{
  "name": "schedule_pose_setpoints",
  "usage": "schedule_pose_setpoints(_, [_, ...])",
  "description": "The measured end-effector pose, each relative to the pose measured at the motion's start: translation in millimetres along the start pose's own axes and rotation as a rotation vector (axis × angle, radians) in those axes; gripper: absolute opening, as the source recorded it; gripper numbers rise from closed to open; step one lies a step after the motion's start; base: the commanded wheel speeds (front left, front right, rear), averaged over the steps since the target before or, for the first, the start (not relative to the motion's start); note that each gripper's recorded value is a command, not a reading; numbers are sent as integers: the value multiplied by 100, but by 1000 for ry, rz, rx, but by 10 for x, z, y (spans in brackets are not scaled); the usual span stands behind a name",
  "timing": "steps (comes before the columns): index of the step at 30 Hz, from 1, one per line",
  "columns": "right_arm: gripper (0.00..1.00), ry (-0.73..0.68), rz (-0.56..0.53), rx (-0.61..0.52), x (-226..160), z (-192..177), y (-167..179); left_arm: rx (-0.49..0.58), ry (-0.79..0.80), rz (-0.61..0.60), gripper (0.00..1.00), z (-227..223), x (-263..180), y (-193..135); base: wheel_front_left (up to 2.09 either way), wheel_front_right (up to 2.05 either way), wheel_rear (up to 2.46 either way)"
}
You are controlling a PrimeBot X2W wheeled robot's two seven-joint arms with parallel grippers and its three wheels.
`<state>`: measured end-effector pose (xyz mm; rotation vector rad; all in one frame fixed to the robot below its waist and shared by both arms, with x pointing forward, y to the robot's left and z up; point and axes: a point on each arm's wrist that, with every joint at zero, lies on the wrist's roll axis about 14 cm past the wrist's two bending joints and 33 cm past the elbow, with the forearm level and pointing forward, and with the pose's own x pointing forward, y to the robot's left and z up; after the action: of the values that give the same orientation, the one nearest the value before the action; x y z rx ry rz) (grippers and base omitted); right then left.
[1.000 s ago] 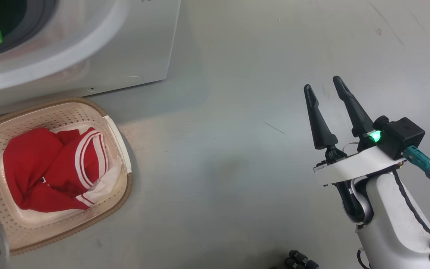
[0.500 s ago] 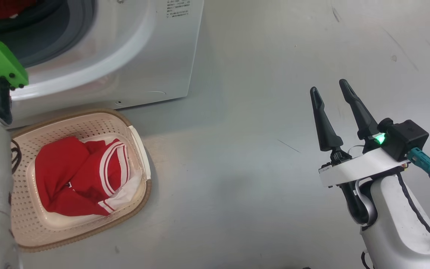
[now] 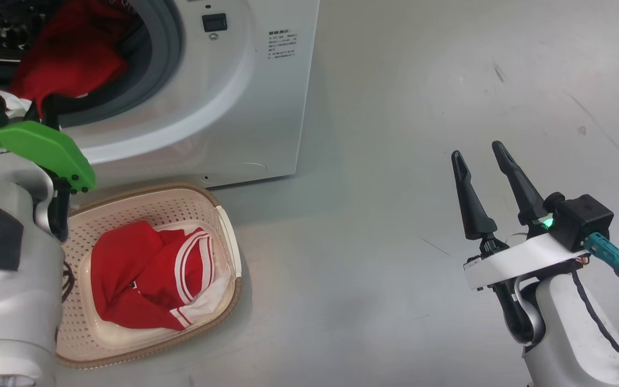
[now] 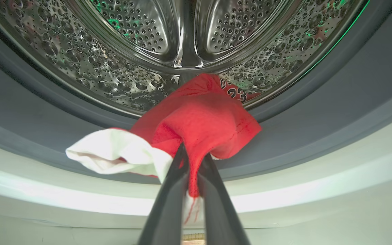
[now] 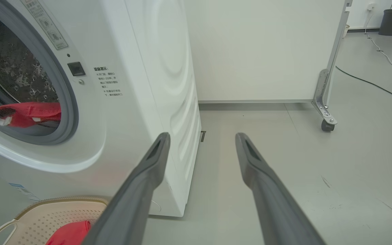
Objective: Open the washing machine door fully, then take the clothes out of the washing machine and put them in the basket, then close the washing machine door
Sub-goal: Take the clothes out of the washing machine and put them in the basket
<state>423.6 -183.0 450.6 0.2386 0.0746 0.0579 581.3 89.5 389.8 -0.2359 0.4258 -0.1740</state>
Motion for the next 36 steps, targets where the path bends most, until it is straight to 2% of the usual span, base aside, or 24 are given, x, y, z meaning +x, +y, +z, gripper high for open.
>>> schedule_pose_setpoints(23, [100, -65, 29, 5, -295, 245, 156, -5, -128, -14, 0, -89, -841, -55, 0, 0, 0])
schedule_pose_setpoints(31, [100, -76, 39, 8, -377, 273, 208, -14, -215, -34, 0, 130, -1015, -121, 0, 0, 0])
schedule_pose_setpoints(36, [100, -88, 52, 8, -381, 312, 257, -12, -355, -56, 0, 547, -1135, -180, 0, 0, 0])
